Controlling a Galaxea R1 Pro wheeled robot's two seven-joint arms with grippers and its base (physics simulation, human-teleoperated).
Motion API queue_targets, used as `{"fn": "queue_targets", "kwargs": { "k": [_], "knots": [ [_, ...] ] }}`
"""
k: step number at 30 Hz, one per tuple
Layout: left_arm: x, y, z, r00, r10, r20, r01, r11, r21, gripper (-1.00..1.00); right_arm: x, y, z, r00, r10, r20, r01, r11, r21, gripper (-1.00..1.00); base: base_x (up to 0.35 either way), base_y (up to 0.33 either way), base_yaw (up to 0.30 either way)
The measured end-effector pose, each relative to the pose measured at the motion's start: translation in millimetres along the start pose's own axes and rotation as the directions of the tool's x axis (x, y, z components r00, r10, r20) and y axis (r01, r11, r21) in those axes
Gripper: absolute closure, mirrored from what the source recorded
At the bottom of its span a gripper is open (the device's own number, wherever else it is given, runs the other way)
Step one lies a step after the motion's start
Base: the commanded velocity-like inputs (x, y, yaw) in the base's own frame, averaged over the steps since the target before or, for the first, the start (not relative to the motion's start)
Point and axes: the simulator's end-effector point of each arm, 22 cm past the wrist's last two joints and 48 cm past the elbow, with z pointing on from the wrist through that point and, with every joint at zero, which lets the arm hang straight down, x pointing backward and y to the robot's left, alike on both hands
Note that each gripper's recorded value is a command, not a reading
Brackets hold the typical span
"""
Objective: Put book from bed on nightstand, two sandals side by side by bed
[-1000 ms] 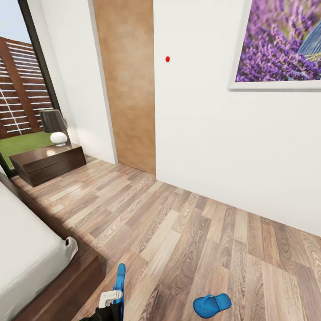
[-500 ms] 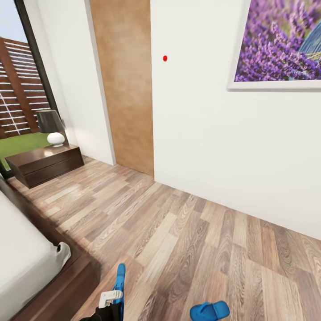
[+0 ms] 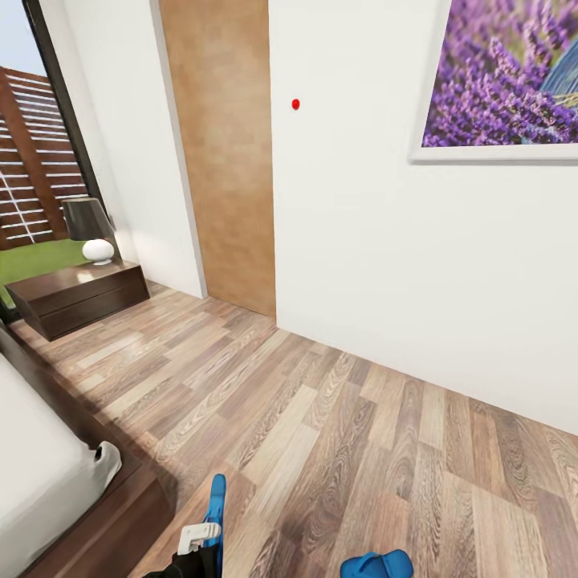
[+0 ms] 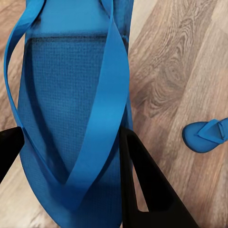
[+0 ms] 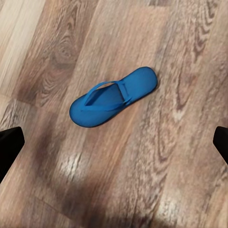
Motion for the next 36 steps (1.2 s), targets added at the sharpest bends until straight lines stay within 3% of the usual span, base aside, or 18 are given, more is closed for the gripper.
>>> {"fn": "queue_targets", "kwargs": {
  "k": [19,24,26,29,32,36],
  "knots": [
    [-6,-6,1.2,1.000,0.003,0.012,-0.004,1.000,0.015,1.00,0,0,-0.1,1.000,0.001,-0.001,-0.001,1.000,-0.001,-1.00,0.000,0.000,0.000],
    [-61,-67,11.7,0.997,0.006,0.078,-0.015,0.994,0.112,1.00,1,0,0.1,1.000,0.001,-0.002,-0.001,1.000,0.003,-1.00,0.000,0.000,0.000],
    [-98,-95,8.5,0.995,0.008,0.104,-0.025,0.987,0.159,1.00,1,-1,0.2,1.000,0.000,-0.002,0.000,1.000,0.005,-1.00,0.000,0.000,0.000],
    [-135,-118,-0.4,0.992,0.015,0.129,-0.041,0.979,0.198,1.00,1,-1,0.3,1.000,0.000,-0.003,0.000,1.000,0.006,-1.00,0.000,0.000,0.000],
    [-149,-127,-5.4,0.990,0.024,0.141,-0.053,0.976,0.211,1.00,2,4,2.3,1.000,0.003,-0.004,-0.003,1.000,0.000,-1.00,0.000,0.000,0.000],
    [-155,-128,-7.8,0.989,0.028,0.147,-0.059,0.975,0.213,1.00,7,55,25.7,0.999,0.041,0.020,-0.040,0.998,-0.038,-1.00,0.000,0.000,0.000]
  ]
}}
